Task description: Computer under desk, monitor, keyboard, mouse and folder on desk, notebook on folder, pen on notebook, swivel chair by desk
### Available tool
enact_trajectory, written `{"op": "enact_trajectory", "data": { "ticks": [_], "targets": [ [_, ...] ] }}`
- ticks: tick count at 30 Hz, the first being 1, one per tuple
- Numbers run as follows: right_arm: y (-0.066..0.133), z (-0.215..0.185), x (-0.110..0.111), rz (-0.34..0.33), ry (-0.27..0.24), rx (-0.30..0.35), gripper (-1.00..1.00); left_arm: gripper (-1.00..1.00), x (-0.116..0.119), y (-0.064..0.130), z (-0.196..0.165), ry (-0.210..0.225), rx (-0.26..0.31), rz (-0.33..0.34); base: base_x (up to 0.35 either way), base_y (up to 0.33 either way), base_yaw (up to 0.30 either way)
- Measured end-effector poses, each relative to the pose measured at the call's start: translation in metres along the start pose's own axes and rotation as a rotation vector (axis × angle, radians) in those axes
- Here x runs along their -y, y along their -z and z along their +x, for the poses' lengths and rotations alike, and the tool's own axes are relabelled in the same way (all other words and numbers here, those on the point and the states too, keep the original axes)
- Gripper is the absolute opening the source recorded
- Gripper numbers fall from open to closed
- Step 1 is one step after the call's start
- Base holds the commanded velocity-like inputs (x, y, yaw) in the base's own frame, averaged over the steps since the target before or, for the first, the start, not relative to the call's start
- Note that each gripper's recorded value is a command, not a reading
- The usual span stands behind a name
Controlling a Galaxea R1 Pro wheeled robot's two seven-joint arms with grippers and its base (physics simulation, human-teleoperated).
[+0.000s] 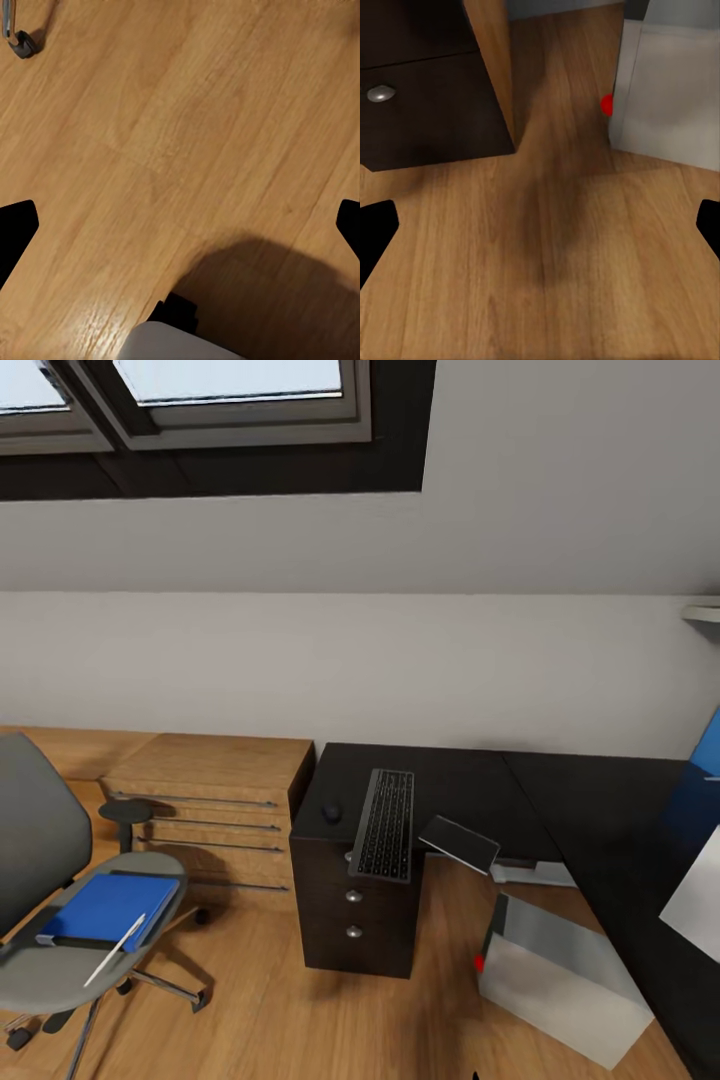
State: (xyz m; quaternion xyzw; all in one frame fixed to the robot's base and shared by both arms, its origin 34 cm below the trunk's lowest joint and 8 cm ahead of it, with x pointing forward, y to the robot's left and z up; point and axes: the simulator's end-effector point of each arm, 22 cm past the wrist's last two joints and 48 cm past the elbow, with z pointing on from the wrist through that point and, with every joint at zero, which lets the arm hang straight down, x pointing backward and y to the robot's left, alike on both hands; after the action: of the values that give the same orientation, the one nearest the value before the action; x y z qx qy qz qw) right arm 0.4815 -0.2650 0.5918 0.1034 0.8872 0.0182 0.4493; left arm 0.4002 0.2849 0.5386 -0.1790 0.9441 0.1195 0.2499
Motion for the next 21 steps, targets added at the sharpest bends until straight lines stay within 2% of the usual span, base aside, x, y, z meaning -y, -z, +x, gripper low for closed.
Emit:
{"op": "enact_trajectory", "data": {
  "ticks": [9,21],
  "targets": [
    [0.009,-0.008,-0.003,0.000,-0.002,-0.004,1.00,1.00,-0.001,0.013,-0.001,-0.005,-0.011,0.000,0.000,0.000,0.021],
    [0.014,-0.010,-0.007,-0.001,-0.006,-0.009,1.00,1.00,-0.001,0.019,0.001,-0.008,-0.017,0.000,0.000,0.000,0.241]
  ]
}}
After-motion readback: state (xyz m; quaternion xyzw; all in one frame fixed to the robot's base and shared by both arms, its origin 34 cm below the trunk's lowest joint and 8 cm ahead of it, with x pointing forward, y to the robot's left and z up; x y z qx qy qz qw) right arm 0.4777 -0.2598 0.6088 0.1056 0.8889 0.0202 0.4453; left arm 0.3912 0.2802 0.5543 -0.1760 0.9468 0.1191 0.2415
